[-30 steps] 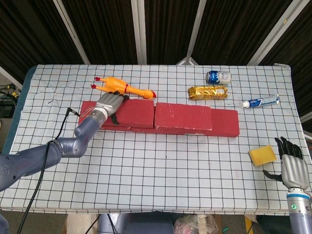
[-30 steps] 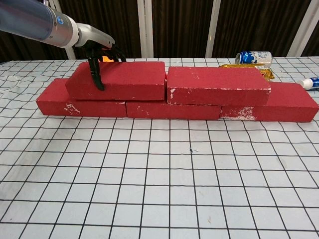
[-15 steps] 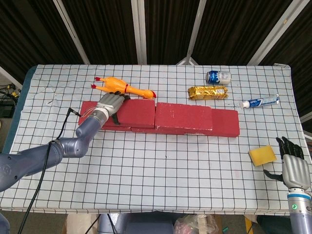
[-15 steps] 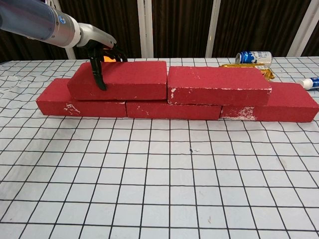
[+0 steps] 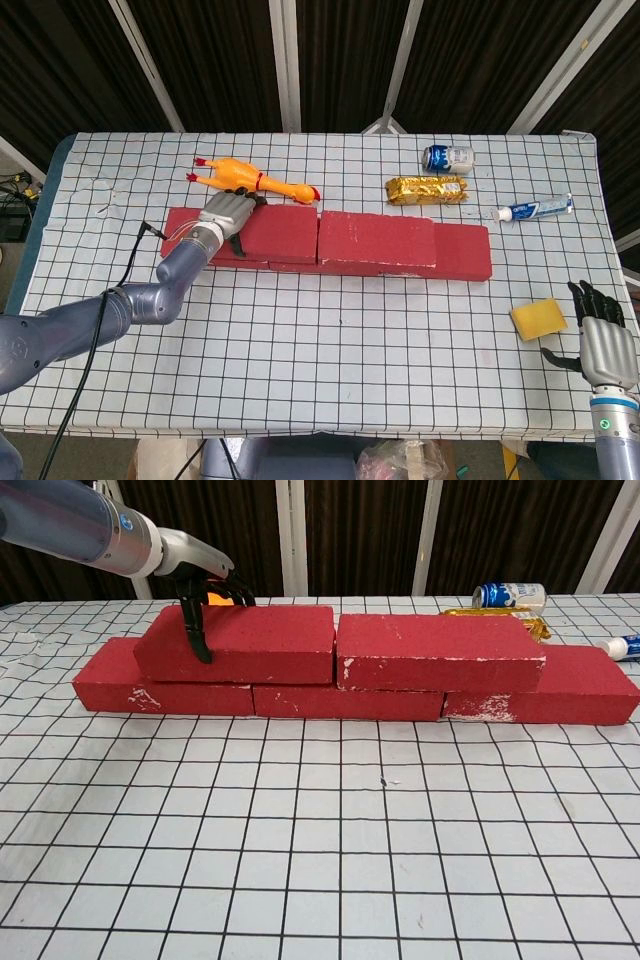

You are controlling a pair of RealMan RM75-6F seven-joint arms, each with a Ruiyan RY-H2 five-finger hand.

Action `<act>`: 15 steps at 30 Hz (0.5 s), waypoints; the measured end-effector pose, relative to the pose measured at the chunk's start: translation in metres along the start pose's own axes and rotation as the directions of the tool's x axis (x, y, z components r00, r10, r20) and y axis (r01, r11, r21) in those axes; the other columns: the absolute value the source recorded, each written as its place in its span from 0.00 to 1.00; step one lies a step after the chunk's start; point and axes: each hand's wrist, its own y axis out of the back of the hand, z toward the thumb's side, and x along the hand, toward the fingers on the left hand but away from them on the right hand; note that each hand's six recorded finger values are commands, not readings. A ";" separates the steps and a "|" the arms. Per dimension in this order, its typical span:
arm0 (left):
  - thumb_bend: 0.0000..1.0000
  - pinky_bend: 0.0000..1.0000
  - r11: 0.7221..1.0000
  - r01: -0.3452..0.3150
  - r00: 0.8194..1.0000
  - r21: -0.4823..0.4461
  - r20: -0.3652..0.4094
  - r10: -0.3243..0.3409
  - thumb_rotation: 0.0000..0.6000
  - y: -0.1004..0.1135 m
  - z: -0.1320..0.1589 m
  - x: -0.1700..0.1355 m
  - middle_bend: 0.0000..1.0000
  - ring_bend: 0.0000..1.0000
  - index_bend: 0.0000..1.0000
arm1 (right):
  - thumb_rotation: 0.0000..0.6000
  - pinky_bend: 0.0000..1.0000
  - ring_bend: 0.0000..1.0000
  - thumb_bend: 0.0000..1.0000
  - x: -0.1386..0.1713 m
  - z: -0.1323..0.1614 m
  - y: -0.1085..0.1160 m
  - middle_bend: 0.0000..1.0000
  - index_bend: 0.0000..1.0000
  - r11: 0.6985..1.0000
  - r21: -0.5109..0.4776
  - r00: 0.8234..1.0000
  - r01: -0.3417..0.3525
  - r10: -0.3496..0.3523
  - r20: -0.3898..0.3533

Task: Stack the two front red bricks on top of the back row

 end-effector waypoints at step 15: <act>0.00 0.10 1.000 0.004 1.000 0.000 -0.005 -0.004 1.00 -0.001 0.001 0.001 0.01 0.00 0.16 | 1.00 0.00 0.00 0.17 -0.001 -0.001 0.000 0.00 0.05 1.000 0.000 1.000 0.003 -0.003 0.007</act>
